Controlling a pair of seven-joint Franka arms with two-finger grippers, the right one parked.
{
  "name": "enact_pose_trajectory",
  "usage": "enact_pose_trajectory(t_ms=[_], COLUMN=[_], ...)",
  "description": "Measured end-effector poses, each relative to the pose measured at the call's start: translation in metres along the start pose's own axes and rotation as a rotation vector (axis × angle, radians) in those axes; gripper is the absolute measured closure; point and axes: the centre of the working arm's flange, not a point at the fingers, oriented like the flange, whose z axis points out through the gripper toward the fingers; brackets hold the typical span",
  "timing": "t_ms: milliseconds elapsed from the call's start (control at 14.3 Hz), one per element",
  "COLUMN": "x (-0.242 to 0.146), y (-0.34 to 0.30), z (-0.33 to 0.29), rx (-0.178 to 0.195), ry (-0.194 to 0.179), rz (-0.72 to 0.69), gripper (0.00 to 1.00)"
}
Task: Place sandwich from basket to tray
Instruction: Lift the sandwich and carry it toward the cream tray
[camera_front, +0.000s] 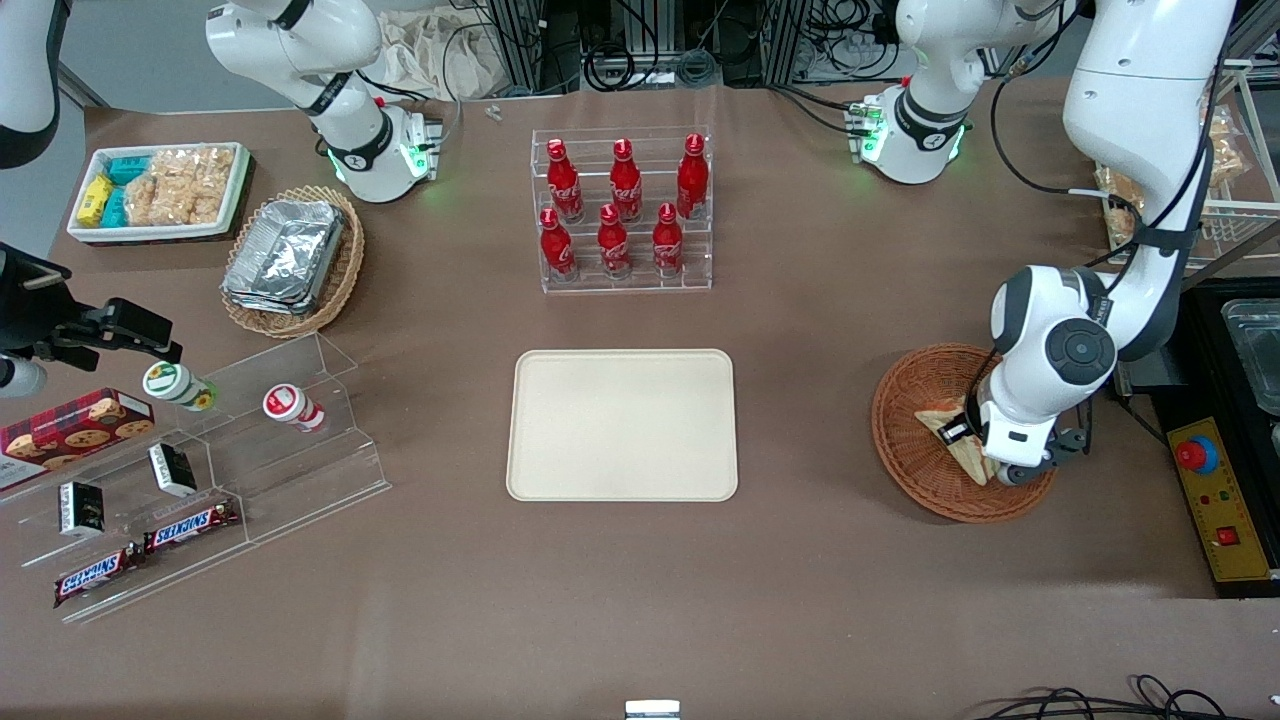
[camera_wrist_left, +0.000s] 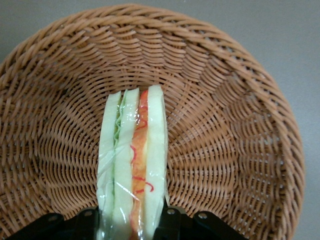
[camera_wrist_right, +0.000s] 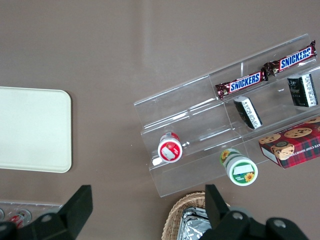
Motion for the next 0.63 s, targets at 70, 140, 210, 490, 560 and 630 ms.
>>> enact_pose_trajectory(t_ms=[70, 140, 210, 490, 560, 630], x=[0.002, 0.005, 0.008, -0.007, -0.014, -0.022], y=[0.0, 0.0, 0.0, 0.017, 0.022, 0.028], z=[-0.009, -0.023, -0.042, -0.151, -0.182, -0.215], rx=[0.018, 0.038, 0.057, 0.094, 0.078, 0.055], ry=[-0.012, -0.025, -0.035, -0.065, -0.088, -0.119], rz=[0.007, 0.018, 0.028, 0.135, 0.173, 0.212], gripper=[0.68, 0.73, 0.79, 0.8, 0.8, 0.8])
